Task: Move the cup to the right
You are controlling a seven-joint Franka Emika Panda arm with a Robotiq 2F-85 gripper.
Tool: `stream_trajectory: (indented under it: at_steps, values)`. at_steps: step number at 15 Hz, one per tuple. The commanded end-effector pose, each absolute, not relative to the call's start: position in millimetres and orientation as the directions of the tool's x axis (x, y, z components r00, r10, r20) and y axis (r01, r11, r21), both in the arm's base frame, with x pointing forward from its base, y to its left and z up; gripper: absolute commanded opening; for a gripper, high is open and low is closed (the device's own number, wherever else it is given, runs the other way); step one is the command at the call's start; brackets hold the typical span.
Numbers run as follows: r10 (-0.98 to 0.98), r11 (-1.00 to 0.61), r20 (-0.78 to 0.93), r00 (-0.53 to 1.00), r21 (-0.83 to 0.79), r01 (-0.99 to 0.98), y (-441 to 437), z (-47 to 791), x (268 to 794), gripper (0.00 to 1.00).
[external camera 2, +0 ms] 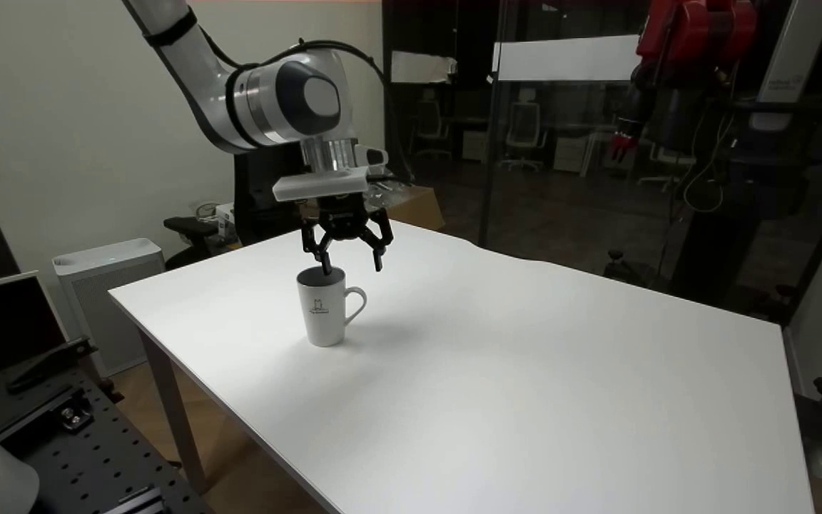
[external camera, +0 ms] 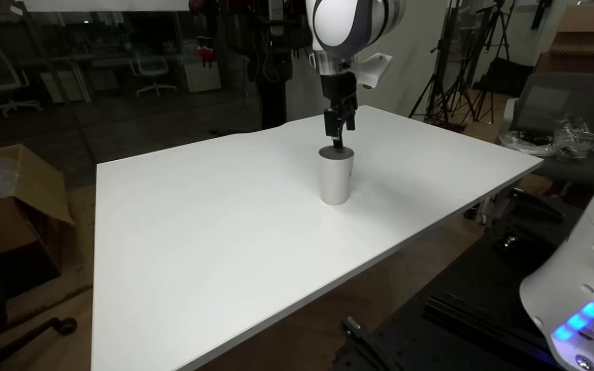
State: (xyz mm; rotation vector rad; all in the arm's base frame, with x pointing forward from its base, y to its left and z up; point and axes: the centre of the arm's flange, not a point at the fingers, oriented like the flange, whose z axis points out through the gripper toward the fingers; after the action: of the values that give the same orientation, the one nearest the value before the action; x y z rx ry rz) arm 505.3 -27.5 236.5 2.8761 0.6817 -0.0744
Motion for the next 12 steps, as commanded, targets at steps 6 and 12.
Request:
stream_trajectory:
  at_steps: [6, 12]
  values:
    - [0.592, -0.781, -0.113, 0.798, 0.163, 0.603, -13, 222, 533, 0.73]
    - [0.668, -0.713, -0.141, 0.731, 0.16, 0.683, -4, 213, 541, 0.31]
